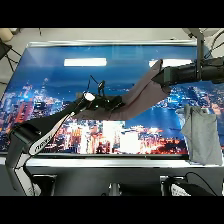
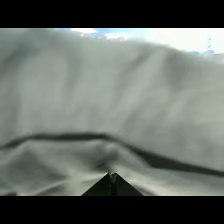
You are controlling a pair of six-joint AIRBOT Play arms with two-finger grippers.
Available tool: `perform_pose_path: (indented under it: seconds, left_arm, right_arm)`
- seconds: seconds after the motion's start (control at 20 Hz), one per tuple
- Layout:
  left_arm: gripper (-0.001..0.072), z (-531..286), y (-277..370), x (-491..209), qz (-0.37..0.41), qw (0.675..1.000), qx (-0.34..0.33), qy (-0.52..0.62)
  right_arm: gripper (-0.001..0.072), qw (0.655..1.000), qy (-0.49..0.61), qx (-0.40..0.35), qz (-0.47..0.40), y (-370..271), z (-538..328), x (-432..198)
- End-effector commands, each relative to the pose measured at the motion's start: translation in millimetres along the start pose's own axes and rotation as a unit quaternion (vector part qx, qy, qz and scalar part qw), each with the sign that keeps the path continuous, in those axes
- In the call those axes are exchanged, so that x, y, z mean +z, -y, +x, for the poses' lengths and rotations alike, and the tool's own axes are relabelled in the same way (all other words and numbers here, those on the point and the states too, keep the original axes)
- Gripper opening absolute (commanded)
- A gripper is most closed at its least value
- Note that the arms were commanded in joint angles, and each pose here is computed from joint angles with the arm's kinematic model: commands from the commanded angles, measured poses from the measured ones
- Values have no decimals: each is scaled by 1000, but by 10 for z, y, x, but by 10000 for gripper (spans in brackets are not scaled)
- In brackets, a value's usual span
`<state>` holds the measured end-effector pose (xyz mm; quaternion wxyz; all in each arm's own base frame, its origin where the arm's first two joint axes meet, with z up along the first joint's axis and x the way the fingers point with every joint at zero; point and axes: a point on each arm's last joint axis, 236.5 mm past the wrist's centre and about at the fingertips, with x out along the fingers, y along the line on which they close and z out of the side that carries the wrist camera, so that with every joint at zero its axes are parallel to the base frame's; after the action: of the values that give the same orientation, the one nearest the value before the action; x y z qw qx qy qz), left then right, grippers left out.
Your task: Fold the shirts.
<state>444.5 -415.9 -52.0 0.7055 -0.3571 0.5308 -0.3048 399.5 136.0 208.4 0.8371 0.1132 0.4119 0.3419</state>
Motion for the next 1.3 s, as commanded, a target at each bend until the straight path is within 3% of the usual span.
perform_pose_path:
  seconds: [0.0, 0.3, 0.5, 0.7, 0.95, 1.0, 1.1, 1.15, 1.25]
  left_arm:
    - [26, -316, 284, 193, 80, 996, -17, 19]
    - [27, -2770, 356, 1342, 243, 947, 113, 176]
    - [27, -4299, 278, 1445, 226, 918, 182, 269]
    - [28, -4942, 283, 1310, 217, 903, 209, 307]
    - [28, -4915, 286, 1246, 217, 906, 208, 298]
    - [28, -4879, 275, 1234, 218, 907, 207, 293]
    - [28, -4829, 245, 1218, 218, 910, 207, 287]
    - [28, -4819, 228, 1212, 216, 910, 207, 286]
    - [28, -4832, 216, 1213, 219, 909, 211, 285]
  right_arm:
    - [32, 999, 26, -20, 17, 174, 96, 144]
    - [32, 995, 34, 90, 37, -331, 1285, 288]
    - [32, 989, 15, 129, 66, -774, 2272, 34]
    - [32, 980, 2, 161, 117, -1121, 3038, -323]
    - [42, 979, -2, 137, 149, -1115, 3532, -622]
    - [110, 977, -12, 140, 162, -1130, 3565, -685]
    - [535, 976, -26, 150, 158, -1156, 3533, -728]
    - [583, 977, -35, 158, 136, -1155, 3453, -733]
    - [594, 982, -67, 151, 92, -924, 3181, -729]
